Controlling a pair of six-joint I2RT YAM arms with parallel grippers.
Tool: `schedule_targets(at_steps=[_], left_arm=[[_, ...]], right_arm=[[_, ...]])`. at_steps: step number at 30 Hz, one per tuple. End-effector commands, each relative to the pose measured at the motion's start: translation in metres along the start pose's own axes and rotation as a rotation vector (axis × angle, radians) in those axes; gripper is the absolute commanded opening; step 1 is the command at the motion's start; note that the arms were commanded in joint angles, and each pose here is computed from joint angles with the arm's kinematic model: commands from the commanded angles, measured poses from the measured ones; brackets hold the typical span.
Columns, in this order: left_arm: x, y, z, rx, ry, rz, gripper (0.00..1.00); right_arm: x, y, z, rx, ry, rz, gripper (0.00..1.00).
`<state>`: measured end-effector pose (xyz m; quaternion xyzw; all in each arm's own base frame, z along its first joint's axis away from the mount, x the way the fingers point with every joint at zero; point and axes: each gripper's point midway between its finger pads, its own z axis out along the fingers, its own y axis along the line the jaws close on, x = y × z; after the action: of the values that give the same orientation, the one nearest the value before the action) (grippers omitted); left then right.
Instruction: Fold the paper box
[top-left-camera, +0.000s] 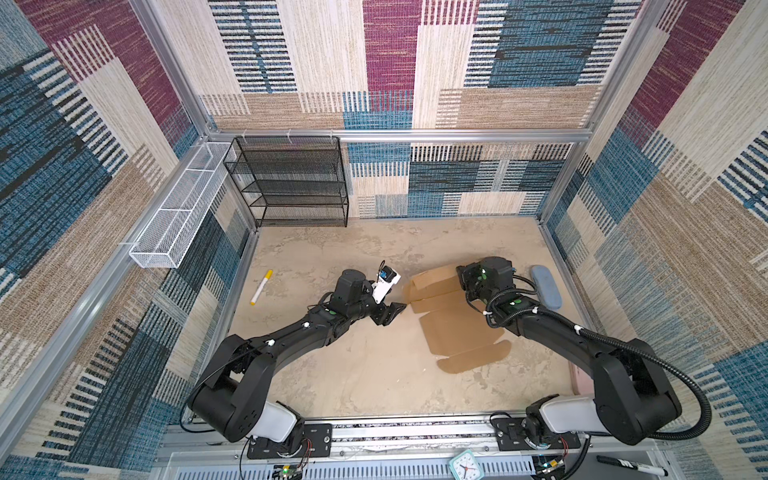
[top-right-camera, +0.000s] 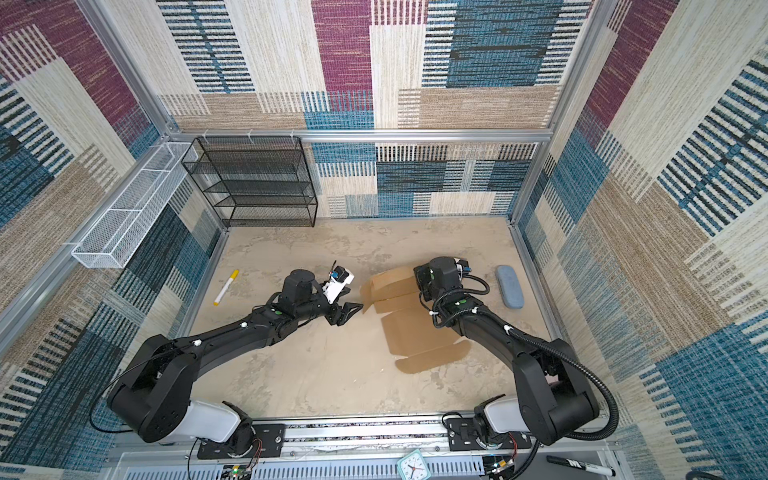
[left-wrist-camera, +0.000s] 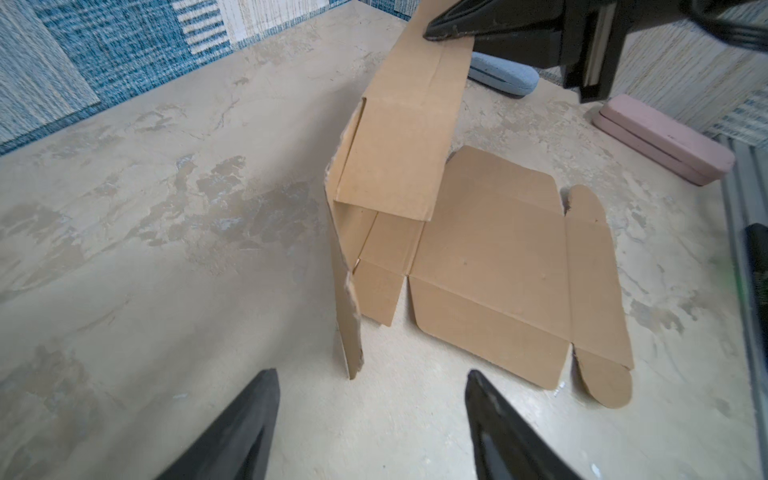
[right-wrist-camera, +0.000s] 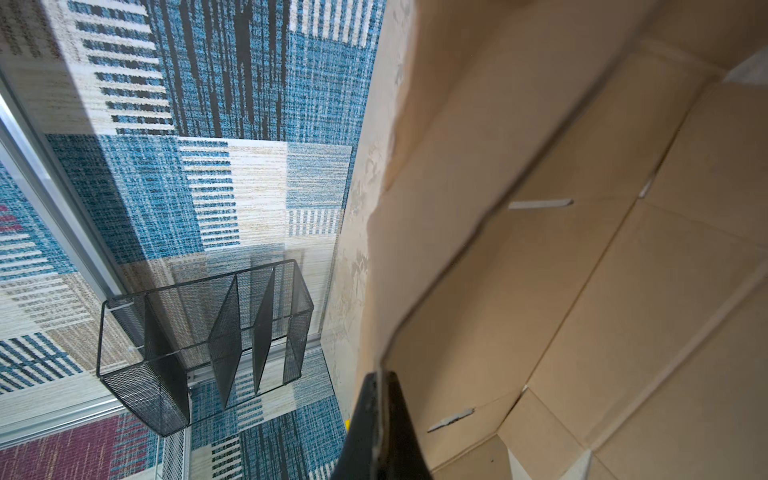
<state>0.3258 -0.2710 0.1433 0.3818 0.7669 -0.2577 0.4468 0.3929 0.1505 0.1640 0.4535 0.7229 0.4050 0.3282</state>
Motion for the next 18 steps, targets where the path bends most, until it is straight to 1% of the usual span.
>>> schedule_targets(at_steps=[1, 3, 7, 11, 18], left_arm=[[-0.018, 0.022, -0.006, -0.126, -0.08, 0.12, 0.74], [-0.021, 0.032, -0.013, -0.18, -0.099, 0.149, 0.74], [-0.025, 0.051, -0.022, -0.24, -0.116, 0.144, 0.75], [-0.024, 0.07, -0.019, -0.321, -0.099, 0.147, 0.75], [-0.021, 0.066, -0.002, -0.263, -0.104, 0.089, 0.74]], right_arm=[[0.012, -0.038, -0.003, 0.128, 0.058, -0.021, 0.0], [0.013, -0.039, -0.005, 0.123, 0.067, -0.029, 0.0], [0.016, -0.041, -0.007, 0.113, 0.082, -0.039, 0.0], [0.018, -0.043, -0.009, 0.105, 0.094, -0.053, 0.0], [0.019, -0.043, -0.009, 0.101, 0.101, -0.074, 0.0]])
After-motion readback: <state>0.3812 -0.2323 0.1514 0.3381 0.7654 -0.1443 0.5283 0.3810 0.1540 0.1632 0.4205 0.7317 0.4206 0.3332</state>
